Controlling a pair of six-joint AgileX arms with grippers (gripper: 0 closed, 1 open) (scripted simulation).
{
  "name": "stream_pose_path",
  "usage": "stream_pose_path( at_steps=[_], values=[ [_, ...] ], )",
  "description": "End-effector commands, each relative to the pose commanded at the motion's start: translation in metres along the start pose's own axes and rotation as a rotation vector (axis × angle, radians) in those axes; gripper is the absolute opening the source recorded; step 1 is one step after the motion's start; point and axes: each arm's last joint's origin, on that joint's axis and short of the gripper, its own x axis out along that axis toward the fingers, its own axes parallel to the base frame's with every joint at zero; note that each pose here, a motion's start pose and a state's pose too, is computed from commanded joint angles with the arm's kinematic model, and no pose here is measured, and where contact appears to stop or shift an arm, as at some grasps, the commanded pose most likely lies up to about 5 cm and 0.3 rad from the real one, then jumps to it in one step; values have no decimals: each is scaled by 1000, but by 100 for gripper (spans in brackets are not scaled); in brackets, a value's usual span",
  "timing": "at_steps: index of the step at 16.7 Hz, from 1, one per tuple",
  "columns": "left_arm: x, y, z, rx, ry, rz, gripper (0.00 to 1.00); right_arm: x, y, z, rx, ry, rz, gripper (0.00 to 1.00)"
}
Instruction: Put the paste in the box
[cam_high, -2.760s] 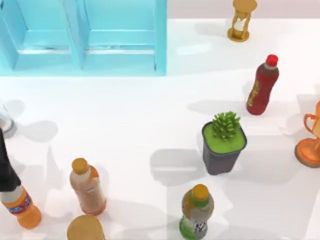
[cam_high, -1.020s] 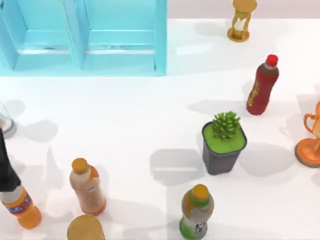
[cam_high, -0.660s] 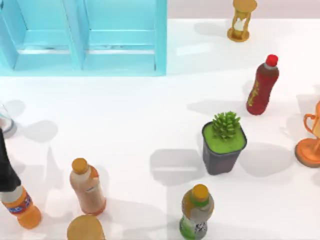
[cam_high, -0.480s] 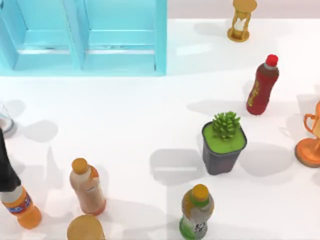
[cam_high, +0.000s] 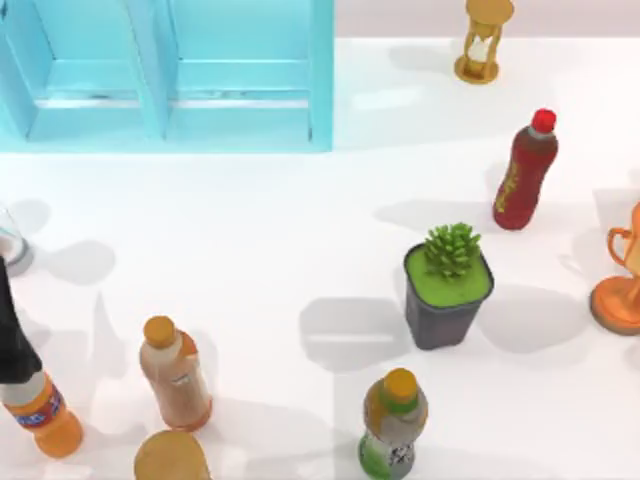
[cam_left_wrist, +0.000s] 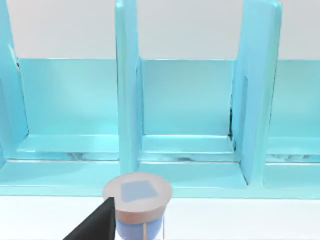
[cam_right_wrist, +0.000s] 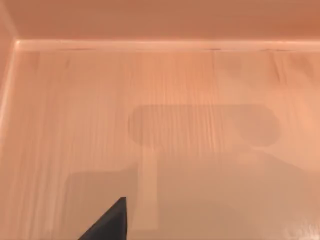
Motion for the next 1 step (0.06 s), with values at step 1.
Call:
stream_pose_path(
  at_steps=[1],
  values=[
    [0,0,0,0,0,0,100,0,0,0,0,0,0,100]
  ],
)
